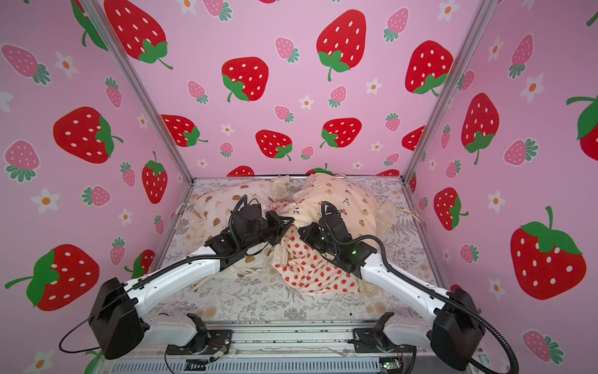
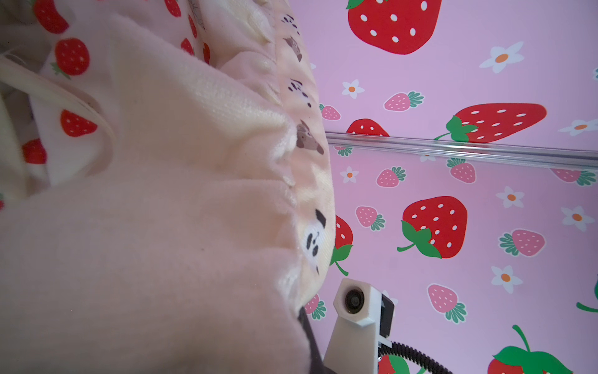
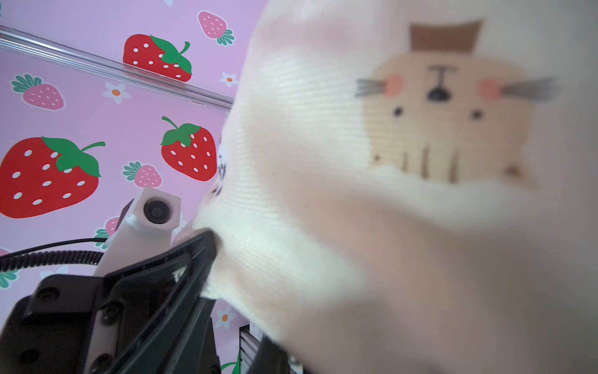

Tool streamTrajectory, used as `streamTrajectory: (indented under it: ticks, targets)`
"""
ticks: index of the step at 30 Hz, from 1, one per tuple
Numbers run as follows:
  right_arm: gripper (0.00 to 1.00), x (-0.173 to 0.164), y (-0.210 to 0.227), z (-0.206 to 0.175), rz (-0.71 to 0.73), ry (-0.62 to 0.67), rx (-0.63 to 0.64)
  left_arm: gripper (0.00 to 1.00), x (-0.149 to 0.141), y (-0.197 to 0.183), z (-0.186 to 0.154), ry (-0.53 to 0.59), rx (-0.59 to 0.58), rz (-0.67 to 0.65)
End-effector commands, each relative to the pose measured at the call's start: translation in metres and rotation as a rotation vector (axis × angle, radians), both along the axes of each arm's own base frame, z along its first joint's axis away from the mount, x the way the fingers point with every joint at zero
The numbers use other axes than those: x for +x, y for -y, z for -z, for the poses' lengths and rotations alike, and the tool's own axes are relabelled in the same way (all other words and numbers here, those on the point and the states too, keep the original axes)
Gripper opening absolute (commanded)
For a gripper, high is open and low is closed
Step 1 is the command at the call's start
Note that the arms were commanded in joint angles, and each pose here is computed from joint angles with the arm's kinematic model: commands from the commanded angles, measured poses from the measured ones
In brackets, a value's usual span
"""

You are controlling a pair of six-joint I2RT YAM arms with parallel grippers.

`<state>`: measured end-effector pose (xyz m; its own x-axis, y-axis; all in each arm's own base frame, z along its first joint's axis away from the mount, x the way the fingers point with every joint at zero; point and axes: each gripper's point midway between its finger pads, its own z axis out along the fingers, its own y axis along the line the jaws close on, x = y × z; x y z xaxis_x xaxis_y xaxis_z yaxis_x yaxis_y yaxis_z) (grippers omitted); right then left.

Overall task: Zip up pillowcases
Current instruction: Zip the zipper on the pillowcase.

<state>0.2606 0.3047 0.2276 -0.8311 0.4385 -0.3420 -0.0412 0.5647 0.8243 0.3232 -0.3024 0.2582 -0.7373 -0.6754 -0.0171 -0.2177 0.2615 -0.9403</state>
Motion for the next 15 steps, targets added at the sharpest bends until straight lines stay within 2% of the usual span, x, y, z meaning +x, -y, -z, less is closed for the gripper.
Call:
streamTrajectory:
  ticks: [1, 10, 15]
  targets:
    - [0.01, -0.002, 0.013, 0.0, 0.011, -0.015, -0.043, 0.0, 0.001, -0.003, -0.019, 0.052, -0.024, -0.02]
    - [0.0, -0.014, 0.031, 0.014, -0.023, -0.074, -0.138, 0.0, 0.006, -0.008, -0.023, 0.061, -0.027, -0.037]
    - [0.0, -0.019, 0.039, 0.014, -0.035, -0.077, -0.164, 0.0, 0.01, -0.016, -0.035, 0.091, -0.019, -0.053]
